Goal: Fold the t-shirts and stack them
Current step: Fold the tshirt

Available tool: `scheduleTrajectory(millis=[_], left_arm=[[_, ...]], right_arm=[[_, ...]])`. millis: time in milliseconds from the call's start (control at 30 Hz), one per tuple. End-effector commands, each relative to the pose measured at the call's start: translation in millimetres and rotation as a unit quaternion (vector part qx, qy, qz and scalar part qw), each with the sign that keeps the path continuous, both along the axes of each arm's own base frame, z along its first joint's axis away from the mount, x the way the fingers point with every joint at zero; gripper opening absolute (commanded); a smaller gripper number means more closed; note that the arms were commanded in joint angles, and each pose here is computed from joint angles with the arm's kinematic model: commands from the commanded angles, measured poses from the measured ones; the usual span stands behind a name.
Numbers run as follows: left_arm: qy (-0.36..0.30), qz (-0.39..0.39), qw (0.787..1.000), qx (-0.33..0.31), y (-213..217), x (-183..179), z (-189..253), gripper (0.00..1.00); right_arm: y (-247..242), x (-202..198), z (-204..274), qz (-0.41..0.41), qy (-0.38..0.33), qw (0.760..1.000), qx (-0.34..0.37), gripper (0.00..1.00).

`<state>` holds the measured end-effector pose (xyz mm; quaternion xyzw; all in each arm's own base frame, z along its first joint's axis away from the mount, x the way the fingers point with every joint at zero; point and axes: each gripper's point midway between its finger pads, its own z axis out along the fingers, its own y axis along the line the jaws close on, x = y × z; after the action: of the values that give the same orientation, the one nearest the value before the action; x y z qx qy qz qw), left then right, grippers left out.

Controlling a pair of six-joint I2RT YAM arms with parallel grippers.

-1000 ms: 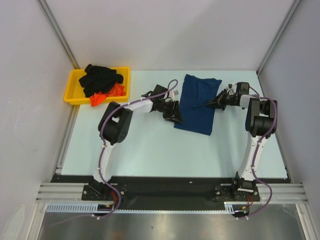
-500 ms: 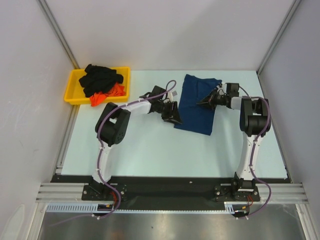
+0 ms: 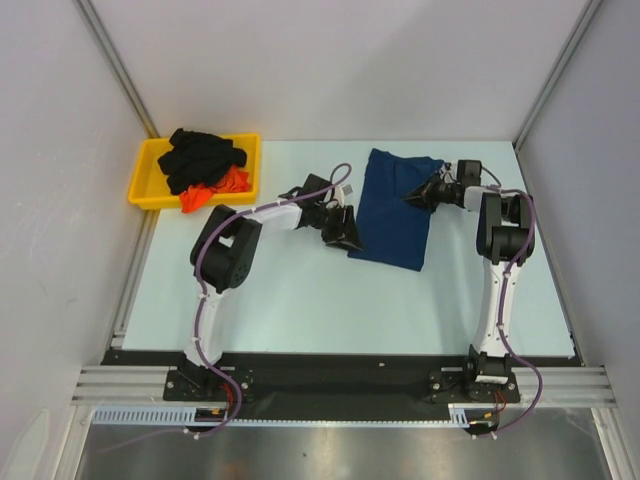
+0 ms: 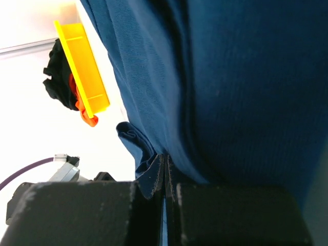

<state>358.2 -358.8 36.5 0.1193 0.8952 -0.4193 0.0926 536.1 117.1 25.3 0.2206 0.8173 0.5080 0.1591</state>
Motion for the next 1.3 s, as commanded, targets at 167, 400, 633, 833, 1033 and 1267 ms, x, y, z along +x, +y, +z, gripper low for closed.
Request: scheduleTrajectory(millis=[167, 400, 633, 833, 1033, 1267], left_arm=[[-0.068, 0.001, 0.997, -0.032, -3.0, 12.1, 78.9, 0.54], [-0.077, 0.003, 0.995, -0.060, -6.0, 7.2, 105.5, 0.55], [-0.071, 0.003, 0.996, -0.054, 1.6, -3.5, 107.9, 0.57], [-0.061, 0.004, 0.998, -0.028, 17.0, -11.4, 94.0, 0.61], [-0.056, 0.004, 0.998, -0.004, 33.8, -7.5, 79.2, 0.66], [-0.027, 0.040, 0.998, 0.029, 43.1, -6.8, 59.1, 0.66]], right_arm=[[-41.9, 37.4, 92.6, -0.029, -0.065, 0.997, -0.035, 0.00], [-65.8, 55.3, 100.3, -0.056, -0.082, 0.994, -0.034, 0.07], [-64.5, 80.6, 42.9, -0.077, -0.073, 0.994, -0.015, 0.10], [-78.2, 99.3, 3.1, -0.099, -0.051, 0.994, -0.020, 0.10], [-82.6, 98.4, 57.7, -0.086, -0.071, 0.993, -0.048, 0.26], [-111.2, 42.2, 130.3, -0.106, -0.027, 0.983, -0.150, 0.62]])
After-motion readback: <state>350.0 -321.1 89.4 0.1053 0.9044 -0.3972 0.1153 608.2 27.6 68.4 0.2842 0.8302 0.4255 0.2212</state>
